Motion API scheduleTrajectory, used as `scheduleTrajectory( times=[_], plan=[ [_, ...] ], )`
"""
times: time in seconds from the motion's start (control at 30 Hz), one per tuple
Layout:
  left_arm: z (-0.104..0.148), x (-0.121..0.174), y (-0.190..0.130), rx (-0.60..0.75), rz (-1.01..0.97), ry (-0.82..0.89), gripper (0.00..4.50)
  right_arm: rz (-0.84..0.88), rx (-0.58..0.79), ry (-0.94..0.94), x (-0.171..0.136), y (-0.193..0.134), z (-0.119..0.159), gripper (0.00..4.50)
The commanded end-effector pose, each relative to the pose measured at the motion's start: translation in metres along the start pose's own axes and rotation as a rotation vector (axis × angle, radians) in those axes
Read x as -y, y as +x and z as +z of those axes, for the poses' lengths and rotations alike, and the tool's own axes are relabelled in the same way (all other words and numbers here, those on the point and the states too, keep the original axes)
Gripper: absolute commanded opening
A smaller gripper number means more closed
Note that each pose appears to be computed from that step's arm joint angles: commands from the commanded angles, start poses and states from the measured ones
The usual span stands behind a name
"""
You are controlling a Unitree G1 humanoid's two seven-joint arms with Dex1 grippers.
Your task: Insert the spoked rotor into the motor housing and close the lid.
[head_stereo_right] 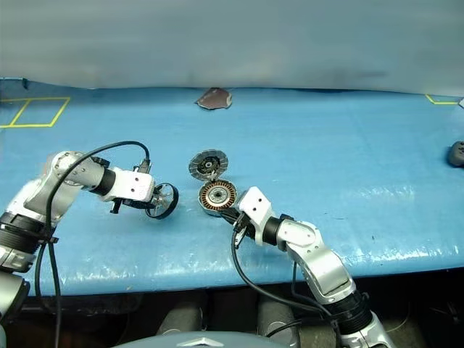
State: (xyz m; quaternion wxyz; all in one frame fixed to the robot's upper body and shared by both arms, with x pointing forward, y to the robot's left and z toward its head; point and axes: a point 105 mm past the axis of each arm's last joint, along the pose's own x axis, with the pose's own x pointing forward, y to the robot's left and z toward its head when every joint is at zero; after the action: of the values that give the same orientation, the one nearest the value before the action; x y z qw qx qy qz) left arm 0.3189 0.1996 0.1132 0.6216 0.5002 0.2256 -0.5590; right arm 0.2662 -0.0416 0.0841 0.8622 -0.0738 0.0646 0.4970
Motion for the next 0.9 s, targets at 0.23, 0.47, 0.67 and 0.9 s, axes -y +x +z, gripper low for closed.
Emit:
scheduleTrajectory(
  times=[0.23, 0.47, 0.67, 0.9],
  plan=[
    [0.013, -0.007, -0.014, 0.132, 0.006, -0.02, 1.22, -0.044, 0.051, 0.021, 0.012, -0.009, -0.005, 0.0],
    [0.025, -0.021, -0.012, 0.198, 0.032, -0.031, 1.22, -0.055, 0.02, 0.047, 0.009, -0.011, -0.021, 0.0],
    [0.034, -0.028, -0.009, 0.253, 0.006, -0.08, 1.22, -0.065, 0.009, 0.045, 0.008, -0.012, -0.027, 0.0],
    [0.04, -0.033, -0.006, 0.29, -0.027, -0.147, 1.22, -0.074, 0.013, 0.043, 0.005, -0.012, -0.027, 0.0]
  ],
)
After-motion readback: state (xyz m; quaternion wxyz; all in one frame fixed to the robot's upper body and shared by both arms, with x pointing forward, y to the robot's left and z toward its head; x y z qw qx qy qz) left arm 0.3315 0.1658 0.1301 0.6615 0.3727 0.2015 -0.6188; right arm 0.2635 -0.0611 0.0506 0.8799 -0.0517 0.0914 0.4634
